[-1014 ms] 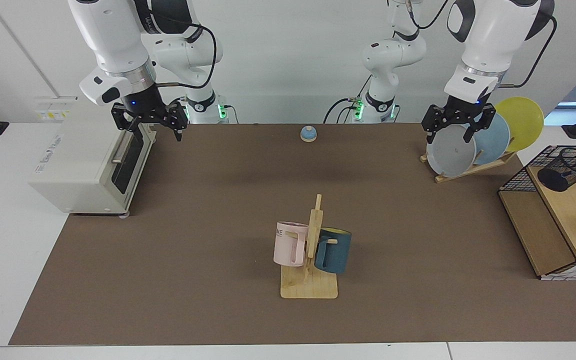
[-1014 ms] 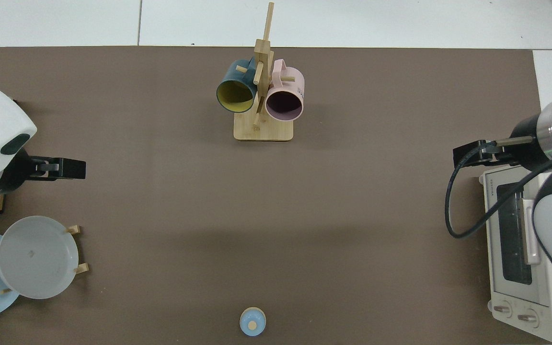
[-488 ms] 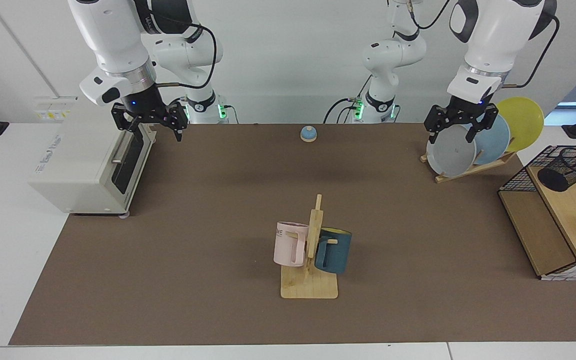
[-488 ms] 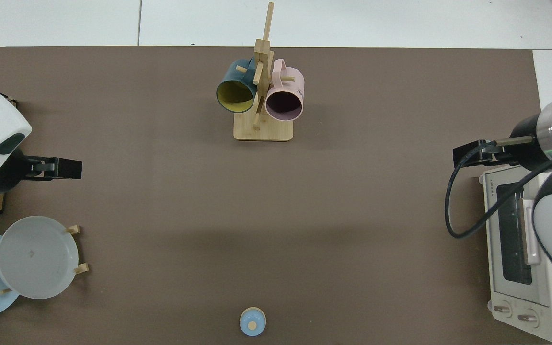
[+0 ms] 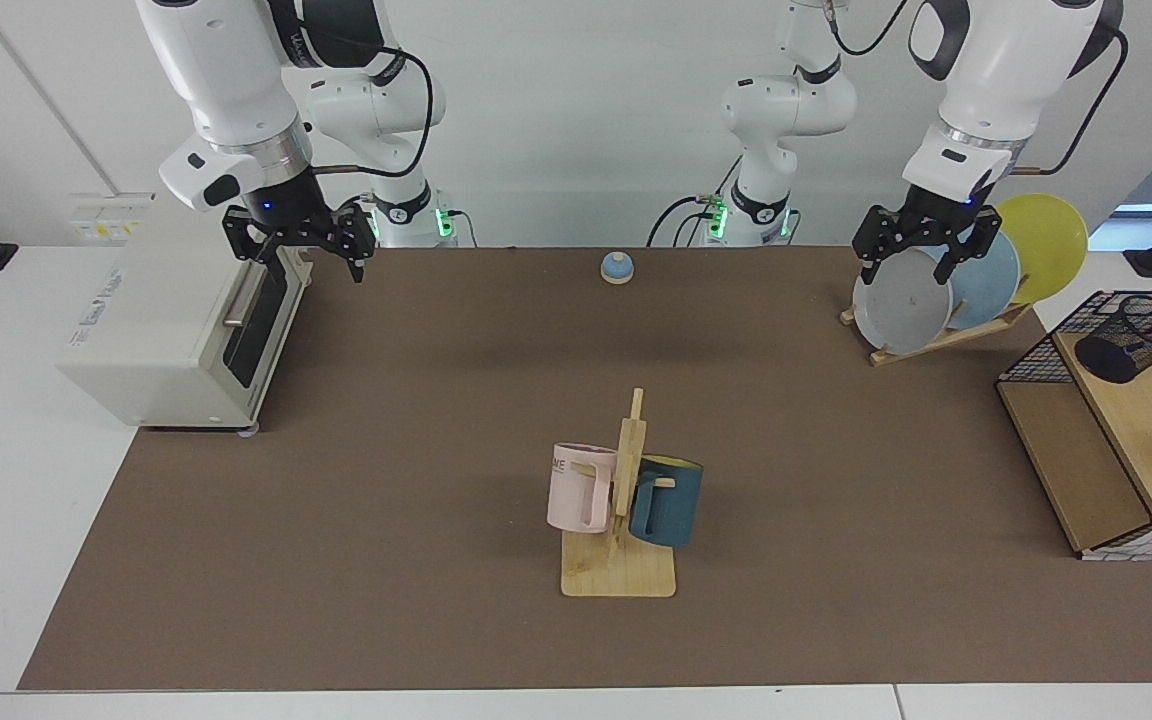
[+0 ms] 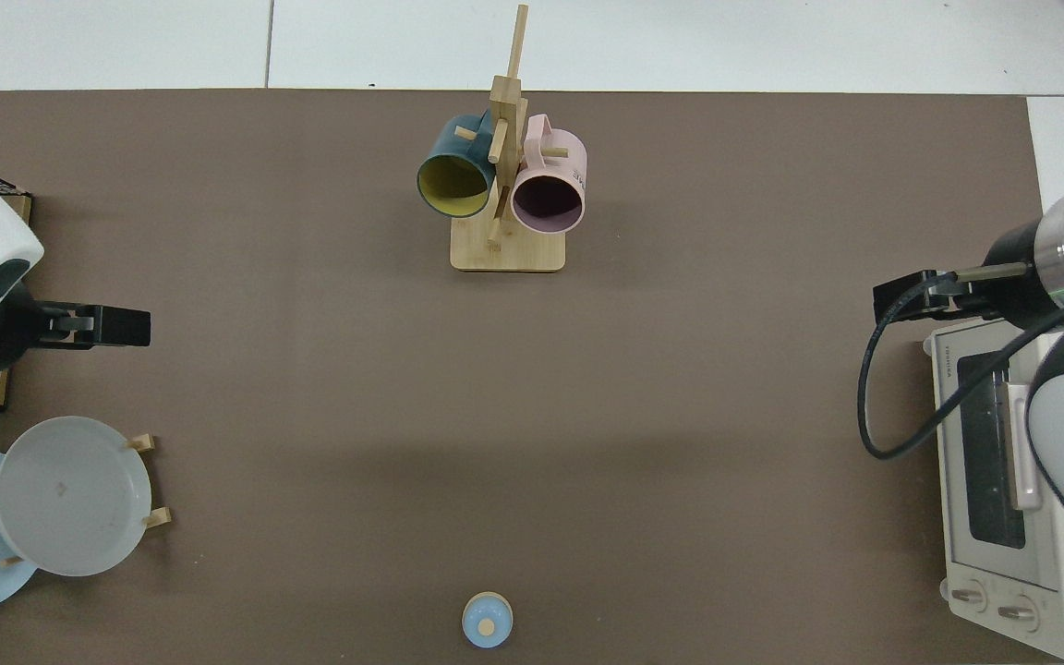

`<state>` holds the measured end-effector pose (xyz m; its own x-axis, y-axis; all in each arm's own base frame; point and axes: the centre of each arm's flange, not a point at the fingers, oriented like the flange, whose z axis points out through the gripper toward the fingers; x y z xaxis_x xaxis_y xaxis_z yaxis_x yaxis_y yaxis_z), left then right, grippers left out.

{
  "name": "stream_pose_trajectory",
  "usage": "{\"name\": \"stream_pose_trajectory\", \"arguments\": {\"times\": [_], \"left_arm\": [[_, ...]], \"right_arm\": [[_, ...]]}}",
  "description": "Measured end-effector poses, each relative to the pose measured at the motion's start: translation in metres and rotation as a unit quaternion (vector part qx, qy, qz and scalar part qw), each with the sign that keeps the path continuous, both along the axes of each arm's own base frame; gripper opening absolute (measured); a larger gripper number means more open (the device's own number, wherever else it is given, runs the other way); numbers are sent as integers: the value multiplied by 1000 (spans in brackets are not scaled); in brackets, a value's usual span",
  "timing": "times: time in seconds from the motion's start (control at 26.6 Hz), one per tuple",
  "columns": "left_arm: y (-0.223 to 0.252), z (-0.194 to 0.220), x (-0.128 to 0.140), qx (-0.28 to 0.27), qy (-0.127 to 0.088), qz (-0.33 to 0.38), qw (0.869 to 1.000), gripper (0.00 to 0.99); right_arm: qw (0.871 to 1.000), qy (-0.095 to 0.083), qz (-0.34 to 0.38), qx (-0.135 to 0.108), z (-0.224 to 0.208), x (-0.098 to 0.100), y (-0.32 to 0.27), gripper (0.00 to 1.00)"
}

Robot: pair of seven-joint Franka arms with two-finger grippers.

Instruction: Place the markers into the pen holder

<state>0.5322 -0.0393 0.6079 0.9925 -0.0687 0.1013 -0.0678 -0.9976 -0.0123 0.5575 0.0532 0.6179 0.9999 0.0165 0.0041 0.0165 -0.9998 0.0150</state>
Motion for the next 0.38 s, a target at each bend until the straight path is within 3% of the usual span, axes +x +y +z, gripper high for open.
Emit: {"name": "stream_pose_trajectory", "arguments": {"times": [0.38], "left_arm": [[6, 7, 13, 0, 2, -9, 1000, 991]], "right_arm": [[1000, 0, 0, 0, 0, 0, 0, 1000]]}}
